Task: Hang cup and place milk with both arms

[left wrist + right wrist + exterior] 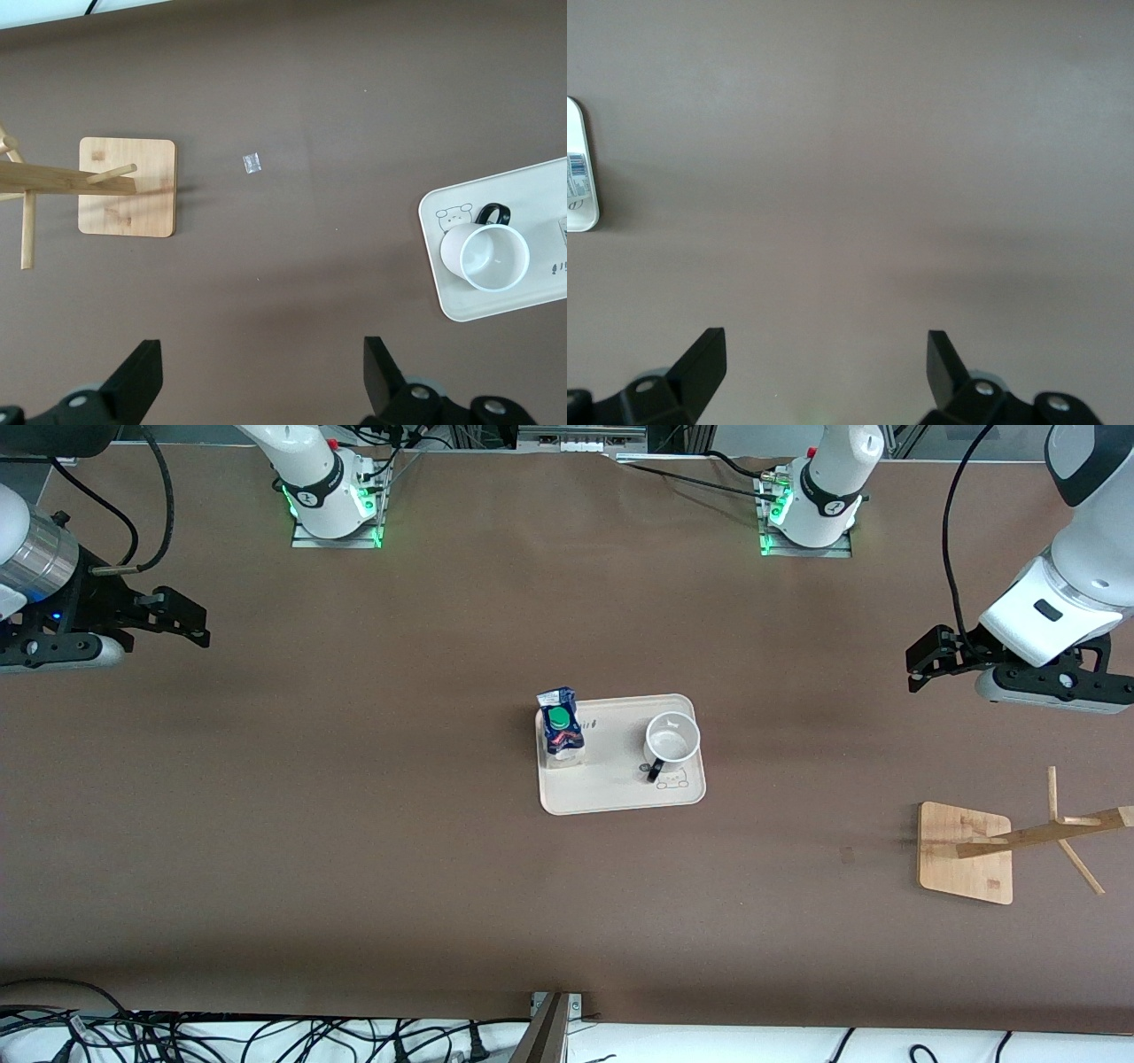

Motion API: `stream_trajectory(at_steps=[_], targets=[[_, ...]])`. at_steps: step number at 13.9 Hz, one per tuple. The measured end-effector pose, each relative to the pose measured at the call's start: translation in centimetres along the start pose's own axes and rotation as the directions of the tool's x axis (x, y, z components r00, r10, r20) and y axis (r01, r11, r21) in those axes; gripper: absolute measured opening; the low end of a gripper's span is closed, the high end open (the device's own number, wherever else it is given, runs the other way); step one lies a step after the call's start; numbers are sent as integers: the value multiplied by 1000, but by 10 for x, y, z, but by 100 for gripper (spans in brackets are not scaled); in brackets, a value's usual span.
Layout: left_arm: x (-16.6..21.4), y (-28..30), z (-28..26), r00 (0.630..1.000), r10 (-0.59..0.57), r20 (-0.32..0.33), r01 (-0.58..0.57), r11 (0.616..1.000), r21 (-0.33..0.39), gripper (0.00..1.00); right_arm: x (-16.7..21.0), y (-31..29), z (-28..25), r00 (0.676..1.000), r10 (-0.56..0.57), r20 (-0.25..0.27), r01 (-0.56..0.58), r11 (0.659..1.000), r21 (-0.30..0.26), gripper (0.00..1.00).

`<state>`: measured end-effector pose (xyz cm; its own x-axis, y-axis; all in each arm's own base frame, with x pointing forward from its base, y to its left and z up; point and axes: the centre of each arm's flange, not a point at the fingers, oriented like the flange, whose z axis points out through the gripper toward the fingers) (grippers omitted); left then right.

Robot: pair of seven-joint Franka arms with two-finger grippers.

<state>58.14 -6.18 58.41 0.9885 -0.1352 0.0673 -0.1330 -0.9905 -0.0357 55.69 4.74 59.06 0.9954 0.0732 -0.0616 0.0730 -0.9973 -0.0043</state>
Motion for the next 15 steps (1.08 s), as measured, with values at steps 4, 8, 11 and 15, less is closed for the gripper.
stream_trajectory(at_steps=[4,8,11,15], targets=[[0,0,0,1000,0,0,0,1000,0,100,0,-3,0,1000,-2,-1,2,1000,0,100],[0,0,0,1000,0,0,0,1000,0,100,0,-4,0,1000,-4,-4,4,1000,0,100],[0,0,0,1000,0,0,0,1000,0,100,3,-4,0,1000,-4,-13,4,1000,0,100],[0,0,0,1000,0,0,0,1000,0,100,5,-4,2,1000,-4,-21,4,1000,0,100]])
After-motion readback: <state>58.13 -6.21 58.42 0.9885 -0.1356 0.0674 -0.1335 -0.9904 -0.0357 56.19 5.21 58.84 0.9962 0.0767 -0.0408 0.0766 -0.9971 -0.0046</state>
